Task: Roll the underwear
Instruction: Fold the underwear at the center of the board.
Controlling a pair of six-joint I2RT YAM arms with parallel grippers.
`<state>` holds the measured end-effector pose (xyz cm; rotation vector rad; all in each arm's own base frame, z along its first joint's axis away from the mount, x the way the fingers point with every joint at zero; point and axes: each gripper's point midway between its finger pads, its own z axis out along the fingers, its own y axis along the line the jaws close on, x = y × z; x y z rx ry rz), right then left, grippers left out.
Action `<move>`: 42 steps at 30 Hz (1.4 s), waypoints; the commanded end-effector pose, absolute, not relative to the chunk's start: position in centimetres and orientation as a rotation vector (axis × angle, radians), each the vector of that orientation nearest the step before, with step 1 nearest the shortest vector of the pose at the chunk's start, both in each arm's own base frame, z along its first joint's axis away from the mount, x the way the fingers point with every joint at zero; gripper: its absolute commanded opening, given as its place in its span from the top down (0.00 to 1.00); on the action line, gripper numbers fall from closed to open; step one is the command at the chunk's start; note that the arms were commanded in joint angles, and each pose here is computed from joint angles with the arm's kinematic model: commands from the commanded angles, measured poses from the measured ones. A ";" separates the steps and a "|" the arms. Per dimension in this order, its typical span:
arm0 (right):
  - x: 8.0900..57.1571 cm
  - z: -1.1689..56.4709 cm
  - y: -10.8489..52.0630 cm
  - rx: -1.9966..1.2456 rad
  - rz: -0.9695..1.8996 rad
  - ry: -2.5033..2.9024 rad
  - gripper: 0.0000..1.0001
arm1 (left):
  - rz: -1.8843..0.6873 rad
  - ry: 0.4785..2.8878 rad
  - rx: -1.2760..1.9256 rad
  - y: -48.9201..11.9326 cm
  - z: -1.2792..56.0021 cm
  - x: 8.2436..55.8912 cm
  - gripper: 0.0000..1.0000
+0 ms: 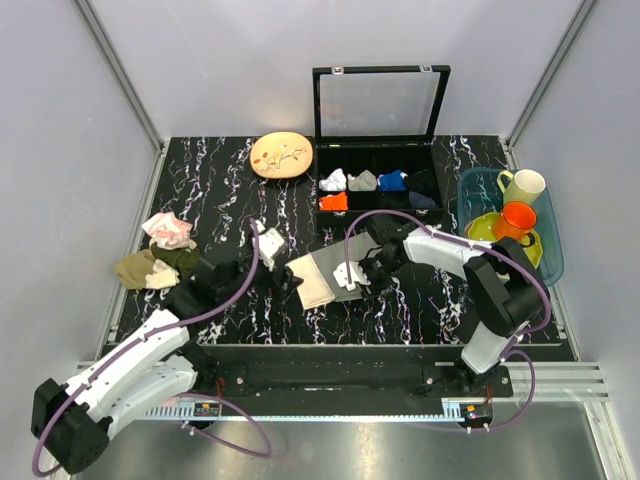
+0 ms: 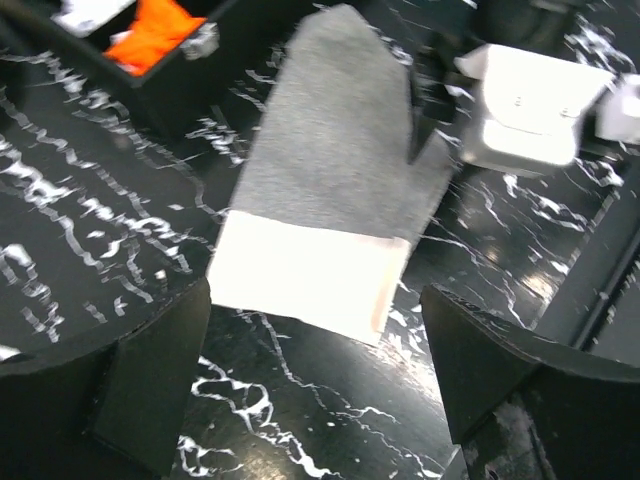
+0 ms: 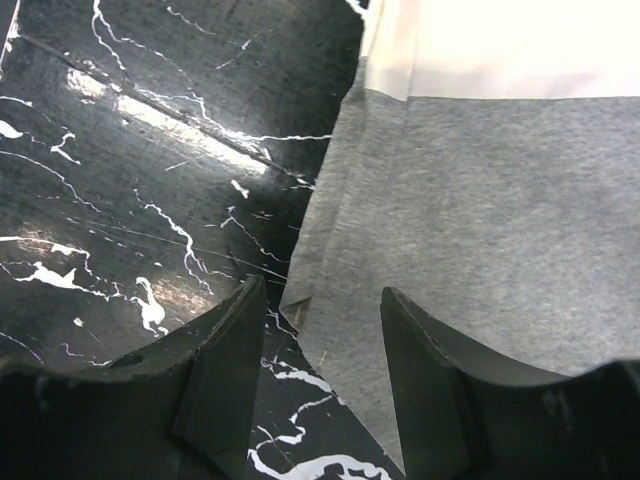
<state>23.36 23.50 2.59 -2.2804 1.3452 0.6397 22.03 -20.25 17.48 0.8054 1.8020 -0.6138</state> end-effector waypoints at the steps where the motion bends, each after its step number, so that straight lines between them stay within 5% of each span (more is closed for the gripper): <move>1: 22.8 1.6 23.2 -2.351 0.600 1.295 0.43 | -0.603 1.654 1.020 -22.6 17.7 20.6 0.11; 6: 22.8 0.2 22.7 -2.414 0.544 1.341 0.49 | -0.566 1.606 1.182 -24.1 15.7 18.5 0.14; 13: 22.4 -0.5 21.9 -2.434 0.494 1.442 0.92 | -0.491 1.553 1.342 -25.1 13.2 16.2 0.15; 16: 21.3 0.4 21.3 -2.427 0.527 1.467 0.99 | -0.464 1.526 1.415 -25.7 12.3 15.0 0.16; 26: 15.4 4.1 19.5 -2.365 0.751 1.550 1.00 | -0.462 1.429 1.328 -25.0 17.1 13.9 0.18; 42: 24.0 7.1 25.0 -2.275 0.633 1.652 1.00 | -0.434 1.465 1.249 -21.1 19.7 13.2 0.18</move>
